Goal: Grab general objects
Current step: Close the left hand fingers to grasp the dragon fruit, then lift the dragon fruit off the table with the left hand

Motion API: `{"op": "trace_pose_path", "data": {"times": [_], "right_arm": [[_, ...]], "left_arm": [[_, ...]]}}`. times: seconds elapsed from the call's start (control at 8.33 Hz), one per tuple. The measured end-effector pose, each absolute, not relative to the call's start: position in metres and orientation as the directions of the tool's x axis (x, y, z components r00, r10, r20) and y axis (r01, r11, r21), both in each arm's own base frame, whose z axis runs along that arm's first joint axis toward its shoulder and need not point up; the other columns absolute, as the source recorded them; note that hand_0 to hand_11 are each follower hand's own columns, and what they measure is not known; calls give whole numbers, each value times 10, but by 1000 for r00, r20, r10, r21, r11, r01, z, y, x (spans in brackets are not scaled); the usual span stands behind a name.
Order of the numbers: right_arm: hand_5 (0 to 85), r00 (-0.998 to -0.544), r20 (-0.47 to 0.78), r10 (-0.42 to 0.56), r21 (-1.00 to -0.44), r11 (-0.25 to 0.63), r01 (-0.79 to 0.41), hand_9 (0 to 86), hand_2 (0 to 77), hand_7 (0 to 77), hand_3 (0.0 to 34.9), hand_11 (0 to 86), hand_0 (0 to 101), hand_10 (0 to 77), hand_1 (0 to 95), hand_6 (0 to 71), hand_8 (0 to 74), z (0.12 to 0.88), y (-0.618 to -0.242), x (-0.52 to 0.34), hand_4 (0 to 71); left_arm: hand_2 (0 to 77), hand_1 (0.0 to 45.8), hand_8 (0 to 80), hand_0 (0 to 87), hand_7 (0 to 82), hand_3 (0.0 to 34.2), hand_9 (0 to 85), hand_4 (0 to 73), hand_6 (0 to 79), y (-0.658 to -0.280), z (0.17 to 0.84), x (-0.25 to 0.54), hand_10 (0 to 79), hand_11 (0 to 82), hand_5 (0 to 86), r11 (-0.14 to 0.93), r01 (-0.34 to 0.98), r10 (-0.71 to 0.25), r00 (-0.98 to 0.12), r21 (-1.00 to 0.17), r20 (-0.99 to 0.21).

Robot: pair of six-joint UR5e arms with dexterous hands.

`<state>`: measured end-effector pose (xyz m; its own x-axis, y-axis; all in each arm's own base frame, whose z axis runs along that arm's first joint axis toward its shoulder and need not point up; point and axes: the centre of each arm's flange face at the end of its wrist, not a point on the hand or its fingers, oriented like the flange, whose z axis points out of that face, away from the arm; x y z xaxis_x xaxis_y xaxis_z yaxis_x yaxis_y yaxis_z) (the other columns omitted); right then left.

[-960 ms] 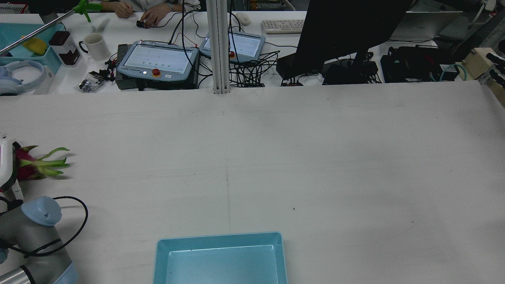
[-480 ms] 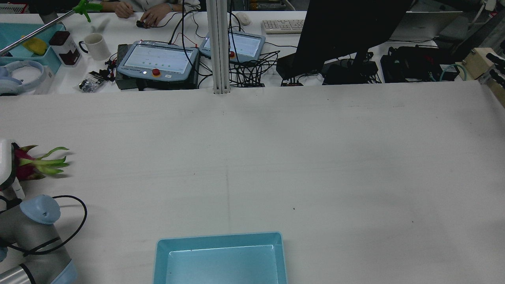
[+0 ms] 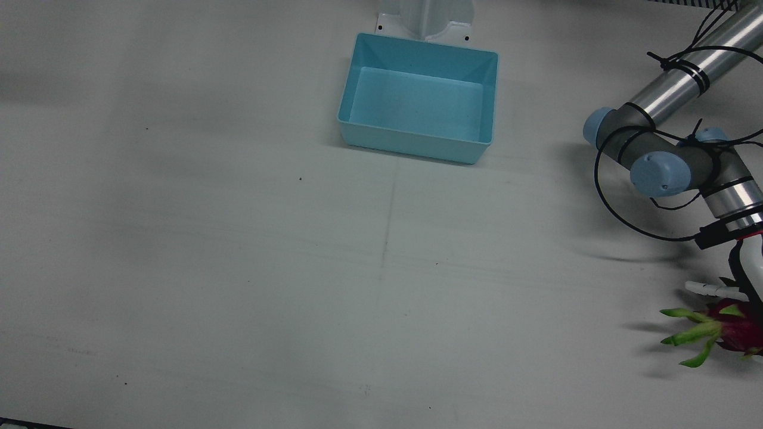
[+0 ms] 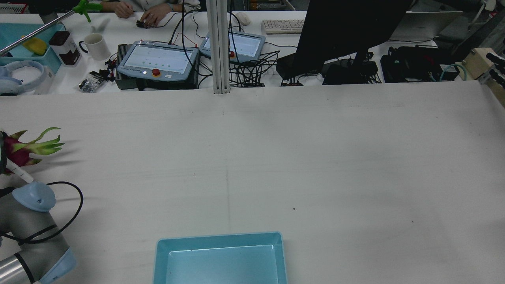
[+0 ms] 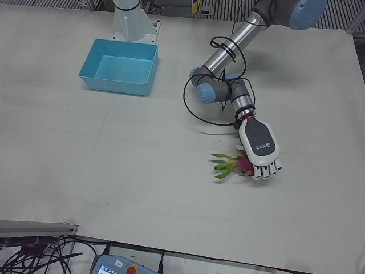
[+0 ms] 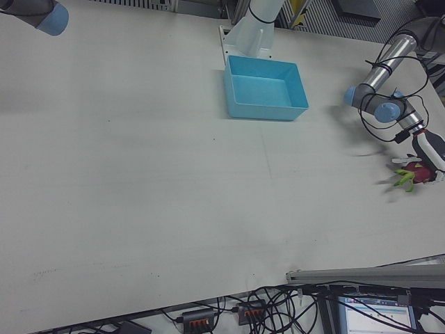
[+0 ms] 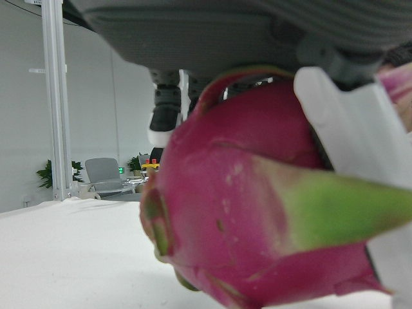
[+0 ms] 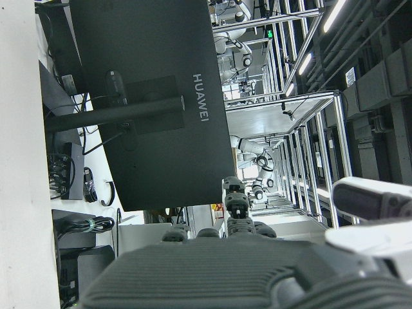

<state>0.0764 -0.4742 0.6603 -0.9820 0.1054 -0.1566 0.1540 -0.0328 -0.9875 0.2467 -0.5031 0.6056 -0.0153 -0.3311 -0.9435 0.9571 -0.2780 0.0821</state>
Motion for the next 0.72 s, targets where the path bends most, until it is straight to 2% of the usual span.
{"op": "trace_pose_path", "data": {"times": [0.12, 0.24, 0.36, 0.6, 0.72], "right_arm": [[5, -982, -156, 105, -988, -33, 153, 5, 687, 0, 0, 5, 2, 0, 22, 0, 0, 660, -474, 77, 0], [5, -982, -156, 104, -988, -33, 153, 5, 687, 0, 0, 5, 3, 0, 22, 0, 0, 660, -474, 77, 0], [5, -982, -156, 104, -988, -33, 154, 5, 687, 0, 0, 5, 2, 0, 22, 0, 0, 660, -474, 77, 0], [5, -982, -157, 104, -988, -32, 154, 5, 687, 0, 0, 5, 2, 0, 22, 0, 0, 660, -474, 77, 0], [5, -982, -157, 105, -988, -32, 154, 5, 687, 0, 0, 5, 2, 0, 22, 0, 0, 660, -474, 77, 0]], "left_arm": [[11, 0, 464, 374, 365, 0, 415, 404, 556, -505, 599, 240, 207, 753, 333, -291, 954, -327, -26, 75, -945], [16, 0, 480, 412, 360, 0, 415, 431, 573, -507, 592, 236, 207, 731, 316, -300, 952, -323, -36, 66, -946], [16, 0, 485, 412, 360, 0, 415, 431, 573, -508, 581, 230, 207, 709, 316, -312, 949, -313, -52, 50, -948], [27, 0, 491, 593, 360, 0, 409, 458, 578, -510, 536, 210, 207, 704, 311, -339, 941, -269, -112, -15, -956], [33, 0, 491, 726, 360, 0, 409, 496, 584, -506, 504, 203, 207, 704, 305, -334, 940, -236, -157, -72, -959]]}}
